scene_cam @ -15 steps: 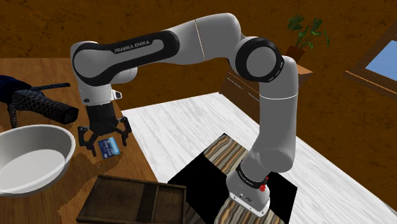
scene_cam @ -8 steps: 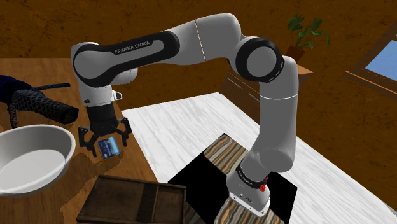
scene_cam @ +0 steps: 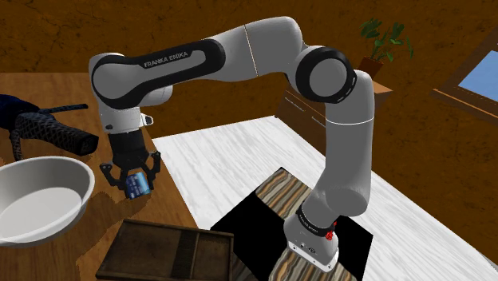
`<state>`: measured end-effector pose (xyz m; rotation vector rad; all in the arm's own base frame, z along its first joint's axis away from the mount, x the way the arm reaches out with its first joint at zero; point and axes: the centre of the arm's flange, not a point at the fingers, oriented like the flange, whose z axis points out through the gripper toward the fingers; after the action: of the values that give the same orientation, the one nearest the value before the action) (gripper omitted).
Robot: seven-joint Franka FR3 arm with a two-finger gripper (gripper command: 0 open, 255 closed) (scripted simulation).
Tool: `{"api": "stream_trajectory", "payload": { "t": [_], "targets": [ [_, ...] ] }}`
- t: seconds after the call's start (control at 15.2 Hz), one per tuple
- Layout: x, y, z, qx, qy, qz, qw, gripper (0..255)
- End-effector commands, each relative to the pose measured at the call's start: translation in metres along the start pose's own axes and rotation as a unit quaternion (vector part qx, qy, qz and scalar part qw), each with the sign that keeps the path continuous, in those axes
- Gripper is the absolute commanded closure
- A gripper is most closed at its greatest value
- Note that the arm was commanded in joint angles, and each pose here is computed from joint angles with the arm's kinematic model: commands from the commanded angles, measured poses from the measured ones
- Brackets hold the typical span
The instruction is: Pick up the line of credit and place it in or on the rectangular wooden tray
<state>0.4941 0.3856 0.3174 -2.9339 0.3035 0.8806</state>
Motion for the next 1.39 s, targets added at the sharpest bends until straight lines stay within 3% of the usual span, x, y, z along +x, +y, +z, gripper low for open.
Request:
{"api": "stream_trajectory", "payload": {
  "t": [0.0,1.32],
  "targets": [
    [0.0,0.0,0.0,0.0,0.0,0.0,1.0,255],
    [-0.055,0.0,-0.084,0.0,0.0,0.0,1.0,255]
  ]
}}
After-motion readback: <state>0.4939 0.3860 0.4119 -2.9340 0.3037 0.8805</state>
